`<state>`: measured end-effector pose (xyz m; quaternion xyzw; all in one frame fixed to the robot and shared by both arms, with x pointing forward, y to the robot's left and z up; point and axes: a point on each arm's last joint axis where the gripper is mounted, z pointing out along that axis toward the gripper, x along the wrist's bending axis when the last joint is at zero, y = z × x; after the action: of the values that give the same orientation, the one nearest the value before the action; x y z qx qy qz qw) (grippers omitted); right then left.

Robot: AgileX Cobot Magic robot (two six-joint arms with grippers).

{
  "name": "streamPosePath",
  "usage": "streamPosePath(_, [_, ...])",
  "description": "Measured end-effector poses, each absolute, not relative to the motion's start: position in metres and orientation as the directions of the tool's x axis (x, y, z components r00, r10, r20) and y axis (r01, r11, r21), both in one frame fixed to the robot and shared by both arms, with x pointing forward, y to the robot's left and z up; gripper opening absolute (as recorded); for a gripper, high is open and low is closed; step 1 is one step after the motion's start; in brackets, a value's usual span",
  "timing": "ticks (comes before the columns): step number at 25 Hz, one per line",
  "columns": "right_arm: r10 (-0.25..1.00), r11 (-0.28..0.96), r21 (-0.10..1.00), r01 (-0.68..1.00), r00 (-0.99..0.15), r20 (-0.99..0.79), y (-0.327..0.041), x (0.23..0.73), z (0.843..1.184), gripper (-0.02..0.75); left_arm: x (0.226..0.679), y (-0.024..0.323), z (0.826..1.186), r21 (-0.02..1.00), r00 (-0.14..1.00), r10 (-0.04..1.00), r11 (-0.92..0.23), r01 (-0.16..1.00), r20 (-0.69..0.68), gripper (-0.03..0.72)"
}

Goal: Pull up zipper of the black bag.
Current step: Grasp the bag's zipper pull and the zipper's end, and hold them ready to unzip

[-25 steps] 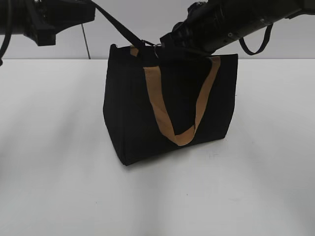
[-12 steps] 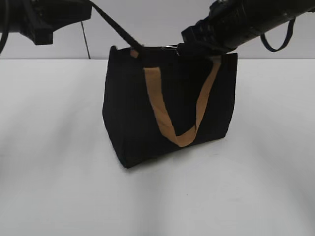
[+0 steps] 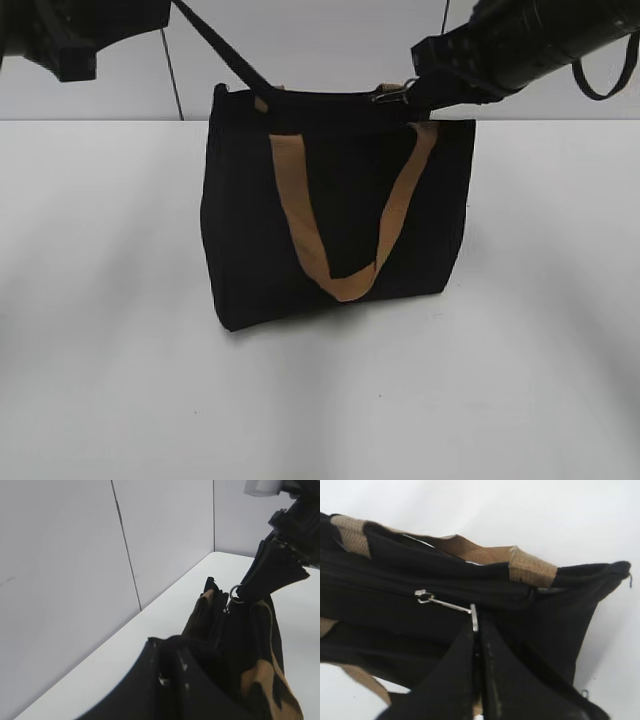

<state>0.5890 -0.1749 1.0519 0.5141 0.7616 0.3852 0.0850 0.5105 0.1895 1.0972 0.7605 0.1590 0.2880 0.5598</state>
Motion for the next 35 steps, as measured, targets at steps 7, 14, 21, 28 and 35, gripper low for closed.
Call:
streamPosePath(7, [0.870, 0.141, 0.670, 0.729, -0.414, 0.267, -0.188, 0.593, 1.052, -0.001, 0.511, 0.190, 1.097, 0.942, 0.779, 0.569, -0.325, -0.079, 0.262, 0.023])
streamPosePath(14, [0.876, 0.136, 0.670, 0.729, -0.405, 0.262, -0.190, 0.592, 1.054, -0.001, 0.511, 0.191, 1.096, 0.937, 0.780, 0.563, -0.339, -0.082, 0.272, 0.023])
streamPosePath(21, [0.879, 0.128, 0.668, 0.733, -0.397, 0.266, -0.191, 0.593, 1.054, -0.001, 0.511, 0.191, 1.096, 0.936, 0.781, 0.560, -0.342, -0.084, 0.275, 0.023])
streamPosePath(28, [0.885, 0.103, 0.668, 0.737, -0.374, 0.277, -0.192, 0.594, 1.054, -0.001, 0.511, 0.191, 1.096, 0.935, 0.782, 0.560, -0.343, -0.084, 0.276, 0.023])
streamPosePath(35, [0.896, 0.087, 0.680, 0.728, -0.356, 0.266, -0.195, 0.596, 1.055, -0.001, 0.511, 0.191, 1.096, 0.936, 0.781, 0.561, -0.342, -0.084, 0.275, 0.023])
